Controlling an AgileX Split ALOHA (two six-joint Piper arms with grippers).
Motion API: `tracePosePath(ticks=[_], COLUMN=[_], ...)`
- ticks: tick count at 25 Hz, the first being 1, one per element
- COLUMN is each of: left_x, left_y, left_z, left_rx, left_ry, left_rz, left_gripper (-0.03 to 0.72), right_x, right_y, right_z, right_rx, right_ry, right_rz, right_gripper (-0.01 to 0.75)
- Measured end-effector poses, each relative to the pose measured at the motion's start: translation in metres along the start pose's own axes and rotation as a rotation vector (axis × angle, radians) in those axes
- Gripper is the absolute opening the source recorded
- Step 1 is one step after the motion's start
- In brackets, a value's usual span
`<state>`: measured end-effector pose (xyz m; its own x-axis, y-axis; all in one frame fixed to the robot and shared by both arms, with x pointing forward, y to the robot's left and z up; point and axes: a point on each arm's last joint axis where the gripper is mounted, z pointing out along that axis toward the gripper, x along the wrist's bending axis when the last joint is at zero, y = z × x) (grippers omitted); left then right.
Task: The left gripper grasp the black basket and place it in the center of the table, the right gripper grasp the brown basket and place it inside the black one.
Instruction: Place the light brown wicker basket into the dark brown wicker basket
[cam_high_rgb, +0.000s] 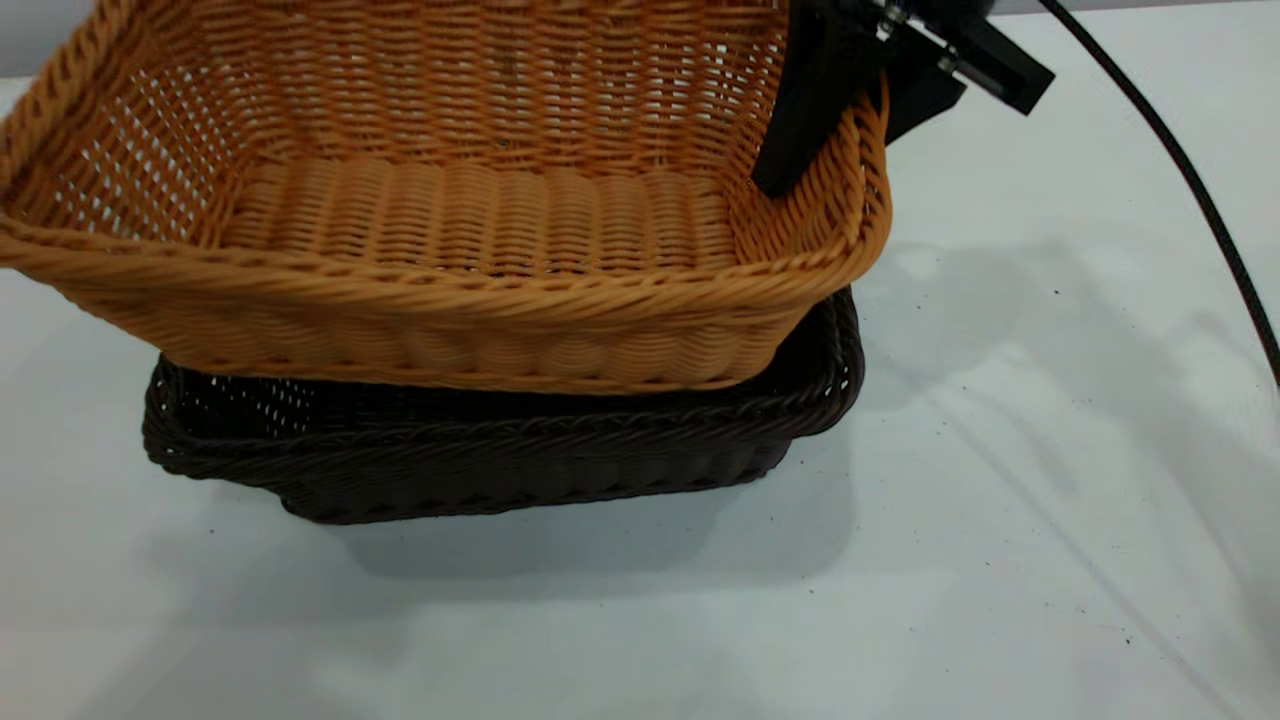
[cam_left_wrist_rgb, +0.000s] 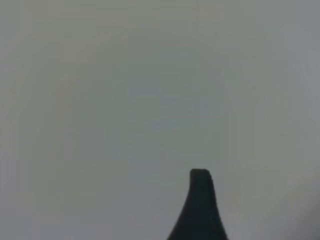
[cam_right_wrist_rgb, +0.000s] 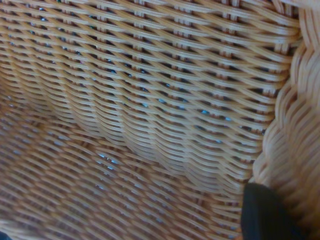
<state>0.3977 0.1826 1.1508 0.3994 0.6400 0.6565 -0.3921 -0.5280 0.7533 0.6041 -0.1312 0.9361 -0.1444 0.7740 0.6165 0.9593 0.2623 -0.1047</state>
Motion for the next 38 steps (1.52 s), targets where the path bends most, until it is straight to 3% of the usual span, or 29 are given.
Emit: tracePosePath(ticks=[15,23,38], left_x=[0.0,0.0,0.0], left_y=[0.0,0.0,0.0], left_z=[0.0,0.0,0.0], left_rx=[0.0,0.0,0.0], left_ry=[-0.003,-0.003,-0.002], left_rz=[0.0,0.0,0.0], left_gripper=[0.489,0.489,0.489], right_x=[-0.013,-0.015,-0.017], right_y=[0.005,0.01,0.002], right_z=[0.016,0.017,0.017], right_rx=[0.025,-0.023,0.056], right_ry=[0.002,-0.03,-0.042], right_rz=[-0.015,-0.006,-0.012], right_gripper=[0.109,0.109,0.109])
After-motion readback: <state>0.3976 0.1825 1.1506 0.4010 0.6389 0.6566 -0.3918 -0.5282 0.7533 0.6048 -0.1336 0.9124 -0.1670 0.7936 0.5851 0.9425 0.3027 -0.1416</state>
